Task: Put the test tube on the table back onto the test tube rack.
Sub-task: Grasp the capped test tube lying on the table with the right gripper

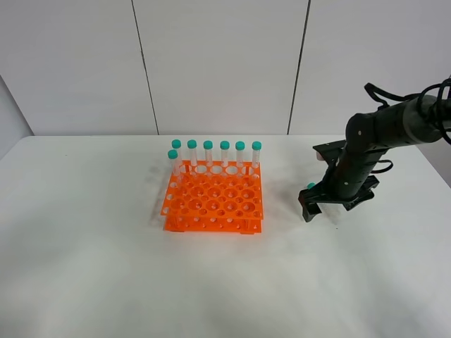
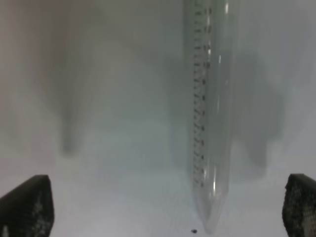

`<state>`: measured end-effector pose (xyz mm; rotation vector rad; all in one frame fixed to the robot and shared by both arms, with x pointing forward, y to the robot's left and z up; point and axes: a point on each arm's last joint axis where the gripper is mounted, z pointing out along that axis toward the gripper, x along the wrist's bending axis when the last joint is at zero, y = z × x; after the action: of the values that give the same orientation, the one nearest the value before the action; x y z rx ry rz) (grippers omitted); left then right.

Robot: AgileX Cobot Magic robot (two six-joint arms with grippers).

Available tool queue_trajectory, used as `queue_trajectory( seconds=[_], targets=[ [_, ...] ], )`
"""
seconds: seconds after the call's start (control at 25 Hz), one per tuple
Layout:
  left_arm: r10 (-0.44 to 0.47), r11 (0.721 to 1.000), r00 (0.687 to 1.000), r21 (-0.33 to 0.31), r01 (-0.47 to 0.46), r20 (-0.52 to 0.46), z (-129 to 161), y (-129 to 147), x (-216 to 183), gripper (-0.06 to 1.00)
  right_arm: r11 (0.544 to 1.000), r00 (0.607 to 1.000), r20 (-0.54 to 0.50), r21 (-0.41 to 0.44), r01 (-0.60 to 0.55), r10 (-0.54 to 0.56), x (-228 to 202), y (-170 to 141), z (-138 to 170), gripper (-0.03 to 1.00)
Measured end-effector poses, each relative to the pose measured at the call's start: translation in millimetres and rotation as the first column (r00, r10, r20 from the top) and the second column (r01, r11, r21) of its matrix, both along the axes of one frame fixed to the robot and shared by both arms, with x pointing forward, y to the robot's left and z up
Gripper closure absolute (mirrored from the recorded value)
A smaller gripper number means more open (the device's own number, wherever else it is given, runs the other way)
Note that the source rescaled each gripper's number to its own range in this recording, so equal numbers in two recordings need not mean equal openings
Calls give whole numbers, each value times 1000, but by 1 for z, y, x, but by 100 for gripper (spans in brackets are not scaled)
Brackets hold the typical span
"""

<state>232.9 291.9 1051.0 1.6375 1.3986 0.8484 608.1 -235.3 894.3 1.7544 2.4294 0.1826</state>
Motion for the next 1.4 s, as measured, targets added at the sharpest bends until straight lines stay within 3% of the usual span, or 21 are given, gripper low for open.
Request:
queue_trajectory(
  seconds=[0.32,0.64,1.4],
  targets=[
    [0,1000,1000,0,0,0,0,0,0,-6,999,999,-23,18,42,-41,29,6,6,-3],
    [0,1000,1000,0,0,0,0,0,0,-6,996,988,-122,8,92,-90,28,7,5,-3],
    [0,1000,1000,0,0,0,0,0,0,-6,994,984,-142,-30,108,-111,28,4,-9,-1]
  ],
)
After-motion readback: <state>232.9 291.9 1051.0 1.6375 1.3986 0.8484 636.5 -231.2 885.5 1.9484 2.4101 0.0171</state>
